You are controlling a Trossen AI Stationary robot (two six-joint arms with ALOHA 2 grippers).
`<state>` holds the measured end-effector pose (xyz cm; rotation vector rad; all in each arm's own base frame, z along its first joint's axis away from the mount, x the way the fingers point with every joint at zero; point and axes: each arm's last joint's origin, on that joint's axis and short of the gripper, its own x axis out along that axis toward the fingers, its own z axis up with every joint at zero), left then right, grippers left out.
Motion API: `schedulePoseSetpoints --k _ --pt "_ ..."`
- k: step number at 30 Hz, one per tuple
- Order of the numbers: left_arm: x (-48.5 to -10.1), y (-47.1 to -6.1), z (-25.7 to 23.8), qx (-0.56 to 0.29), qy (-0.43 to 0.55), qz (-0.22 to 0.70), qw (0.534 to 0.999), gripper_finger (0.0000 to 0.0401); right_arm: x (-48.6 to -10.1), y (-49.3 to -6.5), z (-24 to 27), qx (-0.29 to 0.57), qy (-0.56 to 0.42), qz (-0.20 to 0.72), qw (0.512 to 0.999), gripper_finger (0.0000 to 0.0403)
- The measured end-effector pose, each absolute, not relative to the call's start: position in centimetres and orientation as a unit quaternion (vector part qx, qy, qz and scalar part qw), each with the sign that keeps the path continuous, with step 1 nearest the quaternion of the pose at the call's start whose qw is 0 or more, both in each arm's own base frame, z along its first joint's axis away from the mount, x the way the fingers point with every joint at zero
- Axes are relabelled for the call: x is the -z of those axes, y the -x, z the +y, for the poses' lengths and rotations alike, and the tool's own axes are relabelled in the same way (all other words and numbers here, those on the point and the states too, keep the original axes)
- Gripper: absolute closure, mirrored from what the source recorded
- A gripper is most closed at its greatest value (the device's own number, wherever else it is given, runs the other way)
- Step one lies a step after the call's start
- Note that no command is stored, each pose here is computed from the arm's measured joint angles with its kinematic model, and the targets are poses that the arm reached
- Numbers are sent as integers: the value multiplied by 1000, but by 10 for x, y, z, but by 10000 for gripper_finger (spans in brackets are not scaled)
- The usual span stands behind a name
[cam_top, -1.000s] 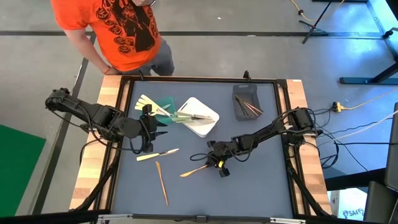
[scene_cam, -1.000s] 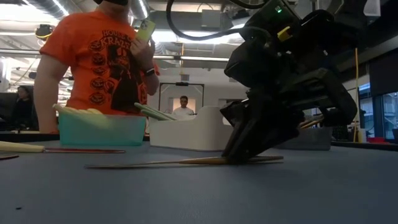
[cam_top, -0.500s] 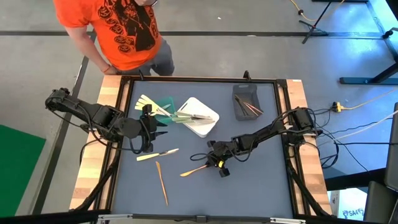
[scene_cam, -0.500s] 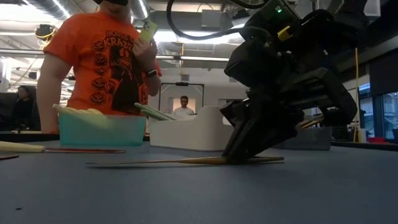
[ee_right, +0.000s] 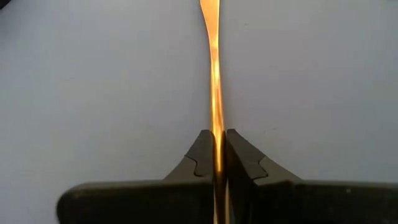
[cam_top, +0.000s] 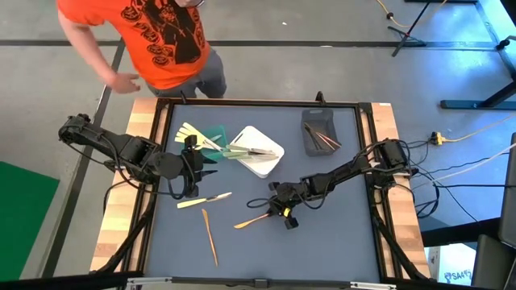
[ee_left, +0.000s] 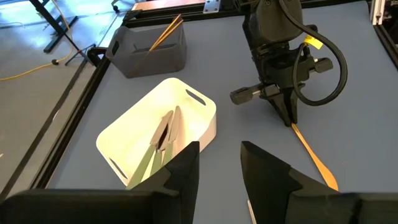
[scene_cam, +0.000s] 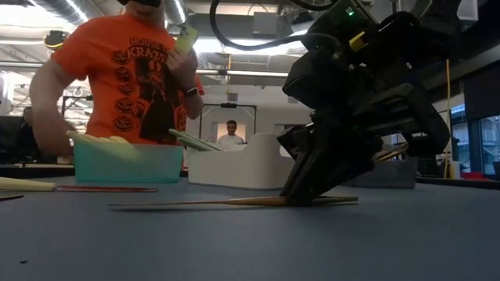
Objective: Sort silverware by color (type)
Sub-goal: Put the right gold table knife into the black bin
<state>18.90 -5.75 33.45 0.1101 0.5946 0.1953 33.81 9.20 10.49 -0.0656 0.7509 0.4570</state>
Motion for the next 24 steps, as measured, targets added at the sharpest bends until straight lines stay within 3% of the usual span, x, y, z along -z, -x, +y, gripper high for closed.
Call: schedulePoseSetpoints --k 24 --pt "-334 -189 -57 -96 -54 292 950 290 -111 -342 94 -233 27 330 914 395"
